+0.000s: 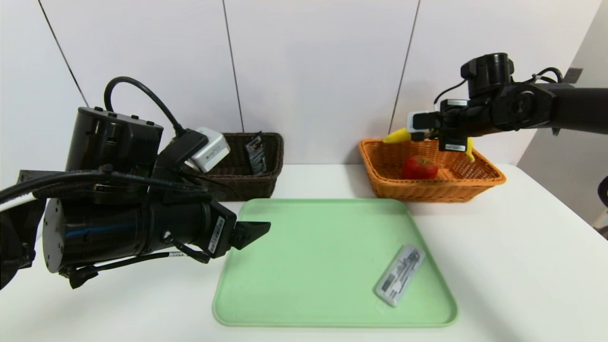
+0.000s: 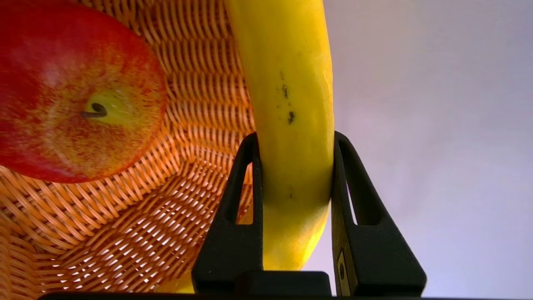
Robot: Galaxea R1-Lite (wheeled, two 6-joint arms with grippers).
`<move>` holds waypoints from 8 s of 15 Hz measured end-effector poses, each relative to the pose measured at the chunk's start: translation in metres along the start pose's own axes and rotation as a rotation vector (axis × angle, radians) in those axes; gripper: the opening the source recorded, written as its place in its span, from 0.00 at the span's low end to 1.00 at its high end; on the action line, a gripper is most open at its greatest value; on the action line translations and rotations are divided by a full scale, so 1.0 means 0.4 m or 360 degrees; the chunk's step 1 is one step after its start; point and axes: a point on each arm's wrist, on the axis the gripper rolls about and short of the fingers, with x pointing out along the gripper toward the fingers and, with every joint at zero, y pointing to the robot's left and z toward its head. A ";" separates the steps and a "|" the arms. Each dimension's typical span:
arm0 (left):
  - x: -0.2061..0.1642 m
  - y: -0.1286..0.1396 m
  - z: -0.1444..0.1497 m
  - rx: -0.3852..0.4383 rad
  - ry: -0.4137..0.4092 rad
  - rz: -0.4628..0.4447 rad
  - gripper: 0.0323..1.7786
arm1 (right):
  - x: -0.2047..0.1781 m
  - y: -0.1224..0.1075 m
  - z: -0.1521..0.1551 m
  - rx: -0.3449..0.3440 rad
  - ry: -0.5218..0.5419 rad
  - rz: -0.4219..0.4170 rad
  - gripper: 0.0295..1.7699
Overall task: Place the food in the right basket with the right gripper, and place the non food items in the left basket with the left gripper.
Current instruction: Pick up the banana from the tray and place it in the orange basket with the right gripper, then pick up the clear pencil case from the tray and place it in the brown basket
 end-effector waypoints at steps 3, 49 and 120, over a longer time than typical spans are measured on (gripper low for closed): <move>0.001 0.000 0.000 0.0002 -0.0002 0.0001 0.95 | 0.008 0.009 -0.002 0.0005 -0.0002 0.0026 0.39; 0.362 -0.413 0.044 0.0181 -0.0026 -0.0367 0.95 | -0.716 0.245 -0.032 0.2158 0.0104 0.0464 0.96; 0.174 0.415 0.128 0.0911 0.0079 0.0563 0.31 | -0.697 0.277 -0.031 0.2114 0.0169 0.0534 0.97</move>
